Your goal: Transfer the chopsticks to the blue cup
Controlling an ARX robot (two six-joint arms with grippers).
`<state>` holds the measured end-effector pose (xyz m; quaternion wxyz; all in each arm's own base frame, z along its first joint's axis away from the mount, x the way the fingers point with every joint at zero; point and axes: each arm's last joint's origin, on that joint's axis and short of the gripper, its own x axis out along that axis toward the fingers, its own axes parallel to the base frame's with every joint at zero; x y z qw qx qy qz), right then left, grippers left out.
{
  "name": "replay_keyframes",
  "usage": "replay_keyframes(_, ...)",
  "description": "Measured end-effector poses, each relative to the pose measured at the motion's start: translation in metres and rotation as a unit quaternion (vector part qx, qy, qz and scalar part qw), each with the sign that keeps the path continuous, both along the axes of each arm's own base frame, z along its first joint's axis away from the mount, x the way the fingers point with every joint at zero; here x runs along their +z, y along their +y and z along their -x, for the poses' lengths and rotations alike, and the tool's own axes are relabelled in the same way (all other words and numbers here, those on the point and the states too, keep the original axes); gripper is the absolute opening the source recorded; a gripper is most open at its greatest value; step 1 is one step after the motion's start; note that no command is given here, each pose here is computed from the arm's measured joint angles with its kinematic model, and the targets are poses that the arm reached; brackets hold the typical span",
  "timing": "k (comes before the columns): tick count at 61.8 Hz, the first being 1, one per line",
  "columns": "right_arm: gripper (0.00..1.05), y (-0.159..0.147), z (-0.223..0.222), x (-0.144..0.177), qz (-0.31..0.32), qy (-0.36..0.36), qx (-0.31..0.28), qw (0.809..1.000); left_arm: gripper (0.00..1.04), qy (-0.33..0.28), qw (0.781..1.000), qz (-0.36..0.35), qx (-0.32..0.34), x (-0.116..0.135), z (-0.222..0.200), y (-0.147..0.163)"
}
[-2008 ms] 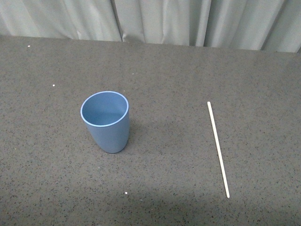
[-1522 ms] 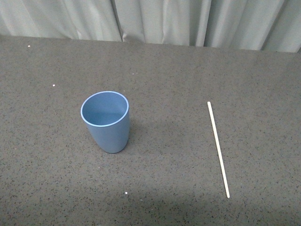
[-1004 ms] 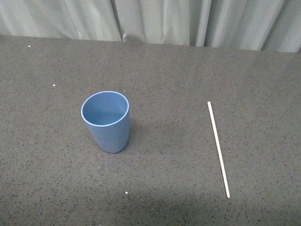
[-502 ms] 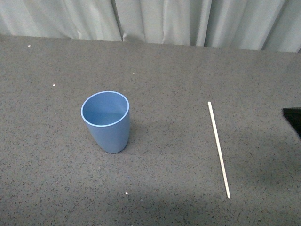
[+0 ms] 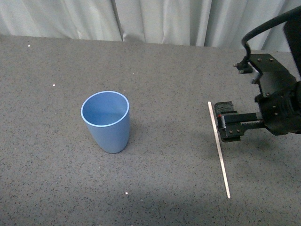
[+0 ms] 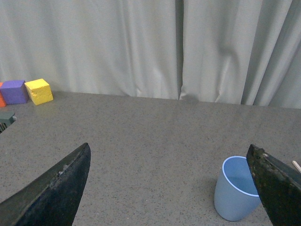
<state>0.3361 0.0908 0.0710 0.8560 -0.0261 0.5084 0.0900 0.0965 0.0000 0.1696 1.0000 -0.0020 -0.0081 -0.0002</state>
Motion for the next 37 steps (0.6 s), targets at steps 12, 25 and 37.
replay_keyframes(12, 0.95, 0.012, -0.017, -0.014, 0.007, 0.020, -0.011, 1.000, 0.98, 0.000, 1.000, 0.000, 0.000, 0.000, 0.000, 0.000)
replay_keyframes(25, 0.95, 0.022, -0.028, -0.022, 0.004, 0.040, -0.026, 0.999, 0.98, 0.000, 1.000, 0.000, 0.000, 0.000, 0.000, 0.000)
replay_keyframes(37, 0.73, 0.027, -0.034, -0.027, 0.015, 0.060, -0.027, 0.998, 0.98, 0.000, 1.000, 0.000, 0.000, 0.000, 0.000, 0.000)
